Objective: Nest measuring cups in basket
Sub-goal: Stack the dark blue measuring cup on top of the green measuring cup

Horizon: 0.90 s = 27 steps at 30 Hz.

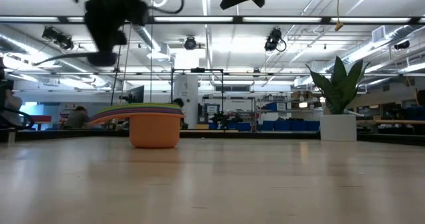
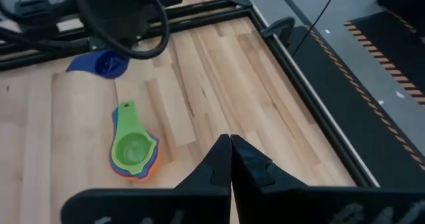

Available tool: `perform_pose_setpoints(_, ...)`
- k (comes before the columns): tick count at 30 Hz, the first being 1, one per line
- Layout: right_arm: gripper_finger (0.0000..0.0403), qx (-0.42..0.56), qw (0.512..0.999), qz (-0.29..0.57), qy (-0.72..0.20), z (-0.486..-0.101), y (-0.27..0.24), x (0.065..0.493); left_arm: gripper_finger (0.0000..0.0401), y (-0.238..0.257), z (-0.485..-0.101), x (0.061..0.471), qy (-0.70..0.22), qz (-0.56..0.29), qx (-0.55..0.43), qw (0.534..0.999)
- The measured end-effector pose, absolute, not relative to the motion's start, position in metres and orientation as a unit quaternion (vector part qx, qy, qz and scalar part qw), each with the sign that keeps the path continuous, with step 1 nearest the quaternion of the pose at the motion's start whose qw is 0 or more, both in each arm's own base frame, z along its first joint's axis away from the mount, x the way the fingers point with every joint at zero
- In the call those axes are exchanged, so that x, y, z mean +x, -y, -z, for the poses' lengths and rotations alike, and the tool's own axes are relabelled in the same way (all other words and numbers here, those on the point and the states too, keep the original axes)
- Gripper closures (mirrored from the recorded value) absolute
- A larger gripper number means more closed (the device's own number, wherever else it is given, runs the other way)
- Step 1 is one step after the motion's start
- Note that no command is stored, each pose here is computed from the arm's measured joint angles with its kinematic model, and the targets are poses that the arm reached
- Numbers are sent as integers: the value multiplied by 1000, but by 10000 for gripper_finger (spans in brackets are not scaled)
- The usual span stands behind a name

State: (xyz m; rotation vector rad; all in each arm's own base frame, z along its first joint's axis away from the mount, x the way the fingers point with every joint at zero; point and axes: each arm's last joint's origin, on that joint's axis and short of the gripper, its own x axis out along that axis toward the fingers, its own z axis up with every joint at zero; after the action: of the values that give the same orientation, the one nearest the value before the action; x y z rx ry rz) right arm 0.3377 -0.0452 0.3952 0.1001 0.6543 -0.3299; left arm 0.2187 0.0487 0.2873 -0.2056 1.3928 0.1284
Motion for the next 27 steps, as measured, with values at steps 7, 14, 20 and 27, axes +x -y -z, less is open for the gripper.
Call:
perform_pose_setpoints(7,400,51,932,167,-318,-396,49,336,397,-61,-295,275,-648,42,6,760)
perform_pose_setpoints(14,400,42,932,163,-320,-397,48,335,397,-62,-274,311,-633,211,83,740)
perform_pose_setpoints(20,400,37,933,161,-321,-400,47,331,397,-57,-247,332,-636,254,141,715)
perform_pose_setpoints(27,400,34,932,160,-323,-402,47,327,397,-48,-229,343,-640,275,153,701)
